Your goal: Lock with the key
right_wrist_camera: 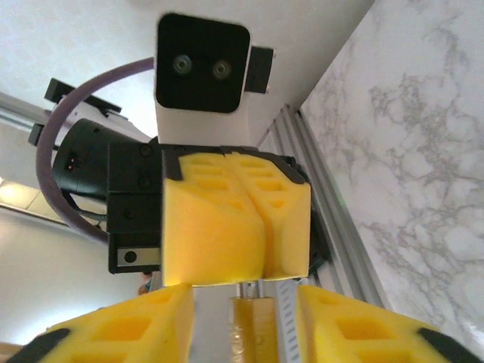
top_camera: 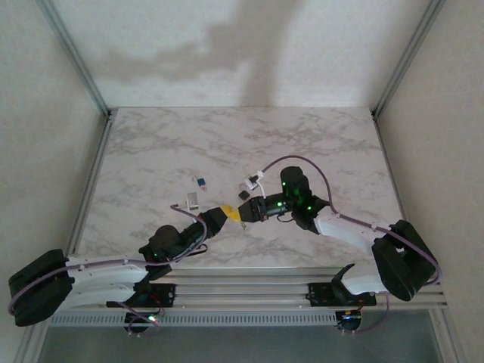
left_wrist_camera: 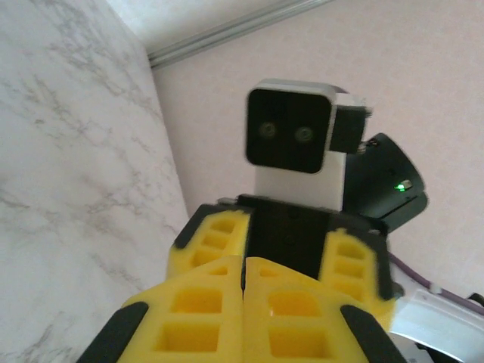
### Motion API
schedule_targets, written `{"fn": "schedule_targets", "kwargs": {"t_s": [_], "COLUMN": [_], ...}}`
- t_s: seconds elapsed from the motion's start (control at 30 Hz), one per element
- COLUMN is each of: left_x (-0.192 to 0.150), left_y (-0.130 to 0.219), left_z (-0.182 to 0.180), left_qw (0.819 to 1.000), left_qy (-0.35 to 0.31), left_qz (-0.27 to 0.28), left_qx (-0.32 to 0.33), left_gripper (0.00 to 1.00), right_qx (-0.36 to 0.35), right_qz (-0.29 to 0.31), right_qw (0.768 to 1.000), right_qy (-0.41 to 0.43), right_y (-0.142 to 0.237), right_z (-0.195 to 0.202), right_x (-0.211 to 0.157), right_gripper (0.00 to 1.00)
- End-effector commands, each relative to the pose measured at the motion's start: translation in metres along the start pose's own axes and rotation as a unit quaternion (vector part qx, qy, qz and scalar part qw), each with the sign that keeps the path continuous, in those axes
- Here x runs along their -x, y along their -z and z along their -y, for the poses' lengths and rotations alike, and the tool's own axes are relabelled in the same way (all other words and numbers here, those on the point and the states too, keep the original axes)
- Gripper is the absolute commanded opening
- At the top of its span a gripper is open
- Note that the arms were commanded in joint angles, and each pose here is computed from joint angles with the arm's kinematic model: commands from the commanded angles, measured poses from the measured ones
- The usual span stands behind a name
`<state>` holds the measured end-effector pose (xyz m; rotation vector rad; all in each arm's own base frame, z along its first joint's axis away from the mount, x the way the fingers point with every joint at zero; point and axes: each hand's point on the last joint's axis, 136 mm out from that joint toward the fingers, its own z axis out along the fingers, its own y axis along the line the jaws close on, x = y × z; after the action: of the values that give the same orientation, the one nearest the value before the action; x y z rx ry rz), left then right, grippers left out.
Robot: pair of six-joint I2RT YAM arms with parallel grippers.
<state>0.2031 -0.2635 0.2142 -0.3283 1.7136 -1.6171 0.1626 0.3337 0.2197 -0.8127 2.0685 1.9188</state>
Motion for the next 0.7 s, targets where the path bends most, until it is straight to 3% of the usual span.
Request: {"fn": "schedule_targets", "kwargs": {"t_s": [0.0,0.2,0.47,0.67], "left_x": [-0.01,-0.001,0.012,0.021], "left_y": [-0.003,-0.004,-0.008,-0.021], "left_z": [-0.014,-0.025,-0.037,-0.034], "left_qw": [0.999,0.999,0.998,0.998], "left_qy": [0.008,0.011,0.035,0.048], "left_qz": [-0.031,-0.02,-0.007,-0.005], "left_qx": [0.024,0.043,0.043,0.031], "left_gripper": [0.0,0.0,0.0,0.0], "right_qx": [-0.005,-0.023,-0.113,-0.117], "right_qz": [0.04,0.065,0.126,0.133], "right_qw": [0.999,0.997,0.986,0.983], "right_qy": [0.037,0.029,-0.004,-0.038], "right_y": [0.014,0.026,0.053,0.057], "right_z": [-0.008,0.001,0.043,0.06], "right_x": [0.017,0.022,0.033,0.032], "right_gripper": [0.45,0.53,0.61,0.63]}}
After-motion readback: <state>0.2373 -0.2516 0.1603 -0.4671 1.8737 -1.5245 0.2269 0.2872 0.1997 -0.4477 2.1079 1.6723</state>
